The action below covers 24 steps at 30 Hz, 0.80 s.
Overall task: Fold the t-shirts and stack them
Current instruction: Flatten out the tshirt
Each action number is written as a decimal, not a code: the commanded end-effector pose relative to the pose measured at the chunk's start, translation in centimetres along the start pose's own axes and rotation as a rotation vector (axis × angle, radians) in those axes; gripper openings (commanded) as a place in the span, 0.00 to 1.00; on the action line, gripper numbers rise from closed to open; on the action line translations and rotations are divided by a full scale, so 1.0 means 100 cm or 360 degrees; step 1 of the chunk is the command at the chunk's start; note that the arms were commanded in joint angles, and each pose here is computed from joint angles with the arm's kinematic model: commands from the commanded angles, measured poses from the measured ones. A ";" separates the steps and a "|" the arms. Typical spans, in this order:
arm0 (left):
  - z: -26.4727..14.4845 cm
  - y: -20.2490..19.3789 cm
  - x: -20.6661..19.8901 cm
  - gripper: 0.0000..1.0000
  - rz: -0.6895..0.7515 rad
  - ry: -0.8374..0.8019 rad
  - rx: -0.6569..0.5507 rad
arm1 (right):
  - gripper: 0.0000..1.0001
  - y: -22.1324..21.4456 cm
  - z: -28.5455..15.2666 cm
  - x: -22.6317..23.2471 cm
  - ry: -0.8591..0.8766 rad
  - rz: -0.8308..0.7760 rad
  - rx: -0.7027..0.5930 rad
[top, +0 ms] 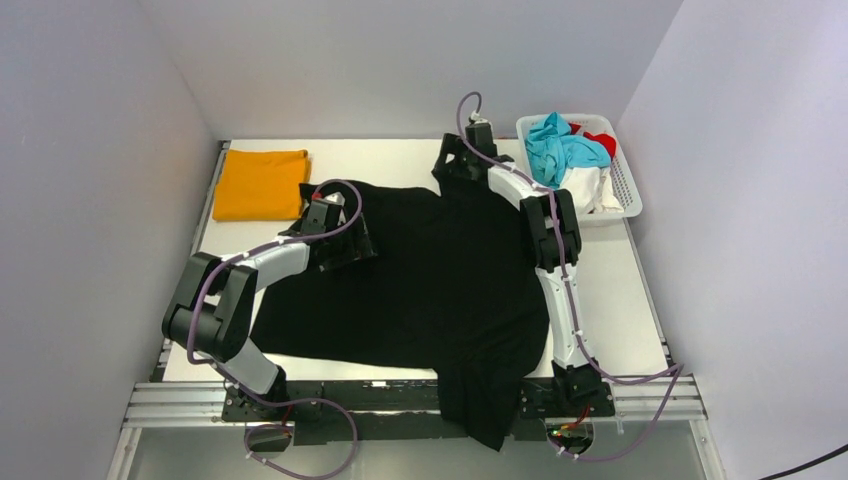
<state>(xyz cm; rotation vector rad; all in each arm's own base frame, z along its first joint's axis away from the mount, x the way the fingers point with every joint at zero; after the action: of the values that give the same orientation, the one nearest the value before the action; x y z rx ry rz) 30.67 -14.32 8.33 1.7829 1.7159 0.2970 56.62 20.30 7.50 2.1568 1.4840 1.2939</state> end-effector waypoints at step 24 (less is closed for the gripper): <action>0.006 0.008 -0.001 0.99 -0.0200 0.0008 0.0012 | 1.00 0.084 0.034 -0.044 0.0218 0.0346 -0.0105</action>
<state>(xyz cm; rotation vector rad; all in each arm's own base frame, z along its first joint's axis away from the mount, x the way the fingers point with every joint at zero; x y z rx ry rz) 31.80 -14.60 8.51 1.6720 1.7911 0.2555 64.43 14.09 8.16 2.3721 1.1637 1.6093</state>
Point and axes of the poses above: each gripper's point midway between its finger pads, its own z axis out along the fingers, its own x axis along the line the jaws close on, y = z × x, the point moved 6 cm from there along -z, back along the fingers, and after that the axes turned 15 degrees about z, right-handed, at the moved point
